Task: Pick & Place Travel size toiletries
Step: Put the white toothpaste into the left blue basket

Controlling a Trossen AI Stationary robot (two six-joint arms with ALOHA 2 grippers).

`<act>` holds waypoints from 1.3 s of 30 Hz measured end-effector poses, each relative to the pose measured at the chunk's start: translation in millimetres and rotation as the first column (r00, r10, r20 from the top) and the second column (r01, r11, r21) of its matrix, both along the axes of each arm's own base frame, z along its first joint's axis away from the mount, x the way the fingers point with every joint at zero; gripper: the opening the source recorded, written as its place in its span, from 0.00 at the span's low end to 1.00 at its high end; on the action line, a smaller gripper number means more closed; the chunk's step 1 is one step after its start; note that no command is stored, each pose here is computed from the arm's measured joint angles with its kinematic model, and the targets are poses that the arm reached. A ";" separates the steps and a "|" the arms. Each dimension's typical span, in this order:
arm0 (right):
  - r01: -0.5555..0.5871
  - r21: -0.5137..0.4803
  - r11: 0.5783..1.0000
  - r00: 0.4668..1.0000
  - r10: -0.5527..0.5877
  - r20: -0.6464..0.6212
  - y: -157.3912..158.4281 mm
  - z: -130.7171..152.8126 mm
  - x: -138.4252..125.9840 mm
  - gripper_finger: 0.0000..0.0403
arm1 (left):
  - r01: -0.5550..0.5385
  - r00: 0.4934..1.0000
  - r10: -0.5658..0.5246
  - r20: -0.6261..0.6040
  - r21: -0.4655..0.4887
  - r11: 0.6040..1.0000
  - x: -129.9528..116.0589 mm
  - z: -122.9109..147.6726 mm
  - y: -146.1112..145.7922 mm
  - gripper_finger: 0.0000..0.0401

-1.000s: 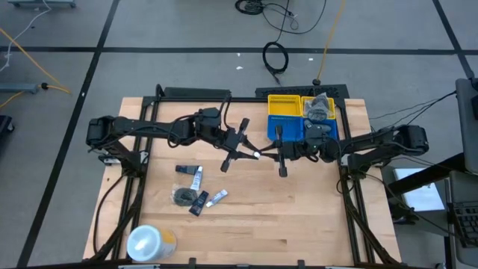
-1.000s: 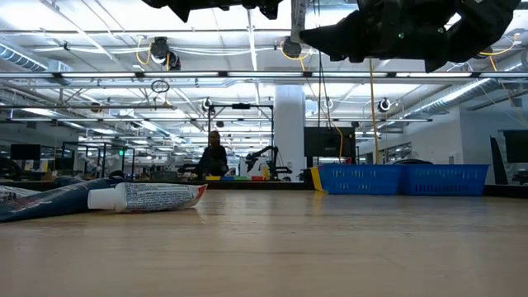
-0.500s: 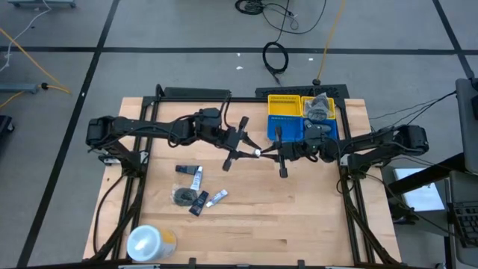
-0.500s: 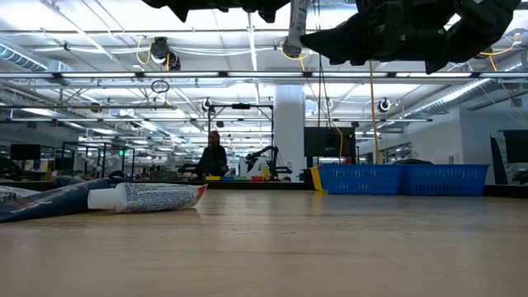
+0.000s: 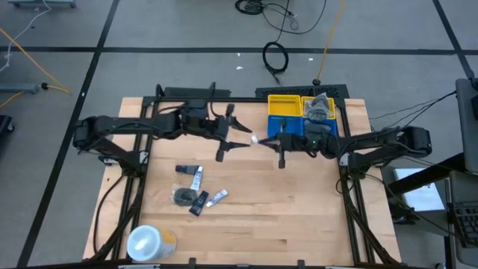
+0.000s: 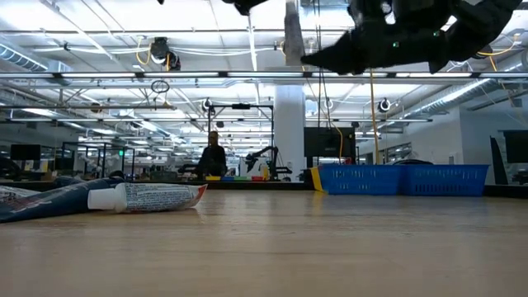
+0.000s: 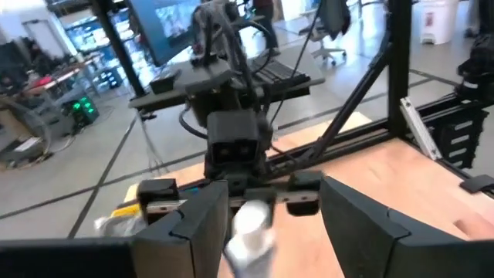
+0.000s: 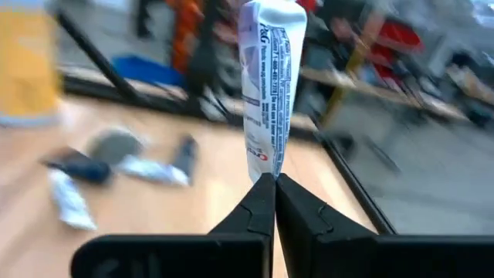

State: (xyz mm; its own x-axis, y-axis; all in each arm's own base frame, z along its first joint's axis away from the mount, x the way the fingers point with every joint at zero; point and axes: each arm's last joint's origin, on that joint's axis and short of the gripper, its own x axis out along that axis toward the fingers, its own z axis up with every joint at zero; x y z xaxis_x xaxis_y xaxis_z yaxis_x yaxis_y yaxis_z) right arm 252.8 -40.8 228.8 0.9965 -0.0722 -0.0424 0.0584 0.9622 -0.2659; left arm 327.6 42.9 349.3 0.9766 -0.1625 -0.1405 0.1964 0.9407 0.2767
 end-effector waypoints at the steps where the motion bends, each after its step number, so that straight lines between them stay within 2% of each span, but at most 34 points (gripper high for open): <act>1: 0.040 0.006 0.999 0.999 -0.040 -0.030 -3.0 -2.0 -1.6 0.00 | -0.017 1.000 0.017 -0.014 -0.003 1.000 -4.8 2.6 -0.4 0.51; 5: 0.251 -0.008 0.968 0.958 -0.250 -0.138 -14.3 -8.8 -9.0 0.00 | -0.107 0.989 0.103 -0.108 -0.028 0.994 -19.7 4.7 -0.5 0.50; 10: 0.465 -0.073 0.882 0.842 -0.467 -0.272 -27.1 -19.6 -19.7 0.00 | -0.213 0.947 0.190 -0.257 -0.063 0.975 -32.0 -2.3 0.0 0.48; 17: 0.588 -0.118 0.801 0.698 -0.575 -0.427 -38.1 -35.5 -32.8 0.00 | -0.366 0.828 0.298 -0.476 -0.055 0.929 -42.9 -21.6 1.5 0.48; 24: 0.671 -0.211 0.711 0.543 -0.664 -0.514 -43.5 -46.1 -44.4 0.00 | -0.447 0.755 0.310 -0.578 -0.108 0.888 -49.0 -29.6 0.9 0.48; 30: 0.681 -0.223 0.697 0.487 -0.659 -0.573 -44.1 -52.3 -50.6 0.00 | -0.496 0.702 0.309 -0.642 -0.129 0.858 -53.7 -34.5 0.2 0.48; 39: 0.681 -0.226 0.697 0.481 -0.658 -0.579 -43.9 -53.0 -51.2 0.00 | -0.551 0.646 0.312 -0.697 -0.141 0.823 -58.2 -39.0 -0.3 0.48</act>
State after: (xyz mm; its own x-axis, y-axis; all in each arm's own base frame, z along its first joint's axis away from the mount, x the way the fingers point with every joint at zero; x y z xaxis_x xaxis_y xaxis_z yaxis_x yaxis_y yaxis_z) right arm 201.6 -84.7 175.9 0.4069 -0.6938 -0.5941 0.5365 0.7080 -0.4593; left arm 269.4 42.6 310.3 0.6456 0.1045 -0.7565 -0.2448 0.9666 -0.0754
